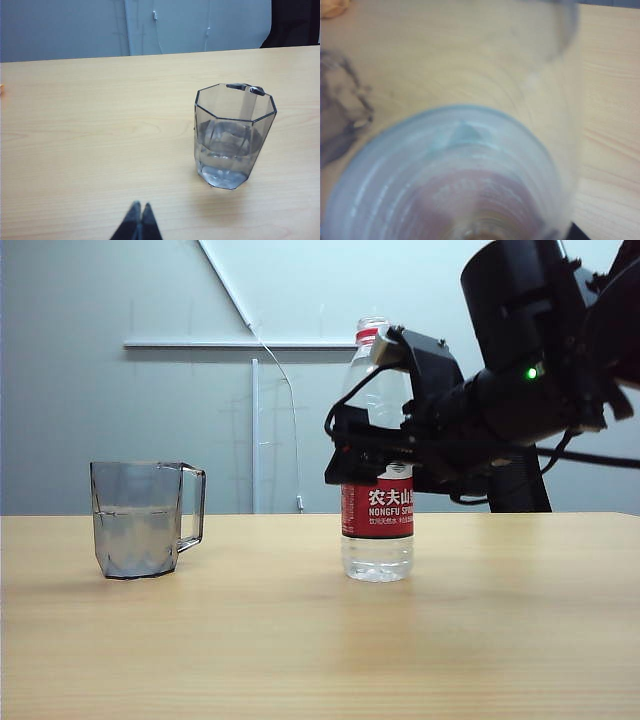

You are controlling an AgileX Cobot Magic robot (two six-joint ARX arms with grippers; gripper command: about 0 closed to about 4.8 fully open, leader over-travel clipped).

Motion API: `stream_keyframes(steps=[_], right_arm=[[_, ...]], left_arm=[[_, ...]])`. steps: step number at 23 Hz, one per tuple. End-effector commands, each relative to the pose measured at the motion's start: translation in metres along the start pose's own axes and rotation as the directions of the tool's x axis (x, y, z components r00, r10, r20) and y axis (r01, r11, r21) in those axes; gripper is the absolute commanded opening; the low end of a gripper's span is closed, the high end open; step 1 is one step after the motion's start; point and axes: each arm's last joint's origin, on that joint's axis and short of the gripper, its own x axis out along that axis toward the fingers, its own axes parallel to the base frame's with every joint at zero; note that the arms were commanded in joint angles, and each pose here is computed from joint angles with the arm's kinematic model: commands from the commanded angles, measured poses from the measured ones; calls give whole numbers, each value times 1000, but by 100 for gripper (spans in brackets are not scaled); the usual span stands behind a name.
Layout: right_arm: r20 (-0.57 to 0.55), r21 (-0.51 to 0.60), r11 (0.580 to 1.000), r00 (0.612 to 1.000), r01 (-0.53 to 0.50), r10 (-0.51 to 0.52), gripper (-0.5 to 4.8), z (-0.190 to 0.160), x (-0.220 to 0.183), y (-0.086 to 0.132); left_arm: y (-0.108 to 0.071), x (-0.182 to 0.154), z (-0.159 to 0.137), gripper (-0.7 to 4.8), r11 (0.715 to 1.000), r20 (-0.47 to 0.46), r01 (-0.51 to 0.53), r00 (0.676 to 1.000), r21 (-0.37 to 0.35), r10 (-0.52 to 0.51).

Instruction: Pick up the mineral water bottle on the table and pour water into the mug until it's half full.

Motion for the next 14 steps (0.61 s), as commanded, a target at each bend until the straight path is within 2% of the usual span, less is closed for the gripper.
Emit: stream_keyframes(steps=[1, 5, 9, 14], right_arm=[[16, 1, 1000, 1000, -1, 1, 479, 8, -7, 1], [-13, -6, 999, 999, 34, -34, 479, 9, -14, -1], [-43, -9, 1000, 999, 24, -24, 479, 4, -30, -1], [-61, -7, 1000, 998, 20, -20, 479, -5, -58, -3]], left_arm=[[0, 0, 2, -2, 1000, 14, 4, 1000, -6, -4], [0, 0, 2, -2, 1000, 14, 4, 1000, -5, -3], [1, 0, 2, -2, 1000, 13, -10, 1000, -6, 10], [12, 0, 2, -2, 993, 9, -117, 993, -15, 117]])
